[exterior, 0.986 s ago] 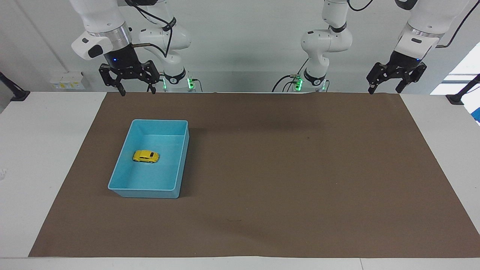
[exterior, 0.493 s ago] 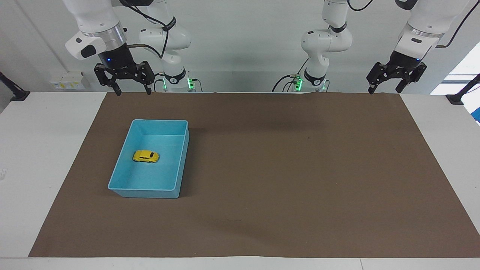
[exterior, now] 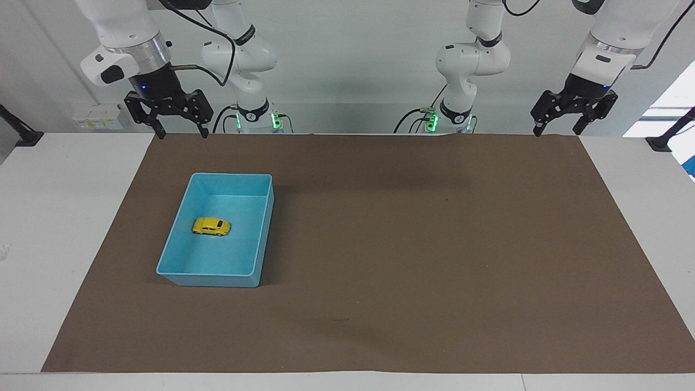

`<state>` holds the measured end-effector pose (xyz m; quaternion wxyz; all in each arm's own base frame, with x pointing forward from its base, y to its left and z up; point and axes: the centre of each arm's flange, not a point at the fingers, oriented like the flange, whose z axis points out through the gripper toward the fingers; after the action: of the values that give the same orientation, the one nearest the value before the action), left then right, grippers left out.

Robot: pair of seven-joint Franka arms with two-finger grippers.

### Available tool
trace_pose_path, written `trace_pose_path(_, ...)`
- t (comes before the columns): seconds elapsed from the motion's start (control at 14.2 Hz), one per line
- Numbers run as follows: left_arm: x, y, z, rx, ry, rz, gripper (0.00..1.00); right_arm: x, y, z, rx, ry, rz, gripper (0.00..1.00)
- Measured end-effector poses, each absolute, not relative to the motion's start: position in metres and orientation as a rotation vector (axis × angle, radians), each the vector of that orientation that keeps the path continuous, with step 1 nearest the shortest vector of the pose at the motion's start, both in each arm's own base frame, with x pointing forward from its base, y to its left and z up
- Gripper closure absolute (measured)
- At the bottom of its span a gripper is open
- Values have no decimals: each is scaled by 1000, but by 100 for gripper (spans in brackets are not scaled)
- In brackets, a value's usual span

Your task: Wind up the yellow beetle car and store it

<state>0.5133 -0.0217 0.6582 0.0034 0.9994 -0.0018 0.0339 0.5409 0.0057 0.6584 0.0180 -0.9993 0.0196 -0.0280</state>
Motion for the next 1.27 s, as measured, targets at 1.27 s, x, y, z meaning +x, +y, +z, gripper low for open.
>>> trace_pose_path(1.27, 513, -22, 658, 3133, -5, 106, 0, 541, 19, 659, -3104, 25, -87, 0)
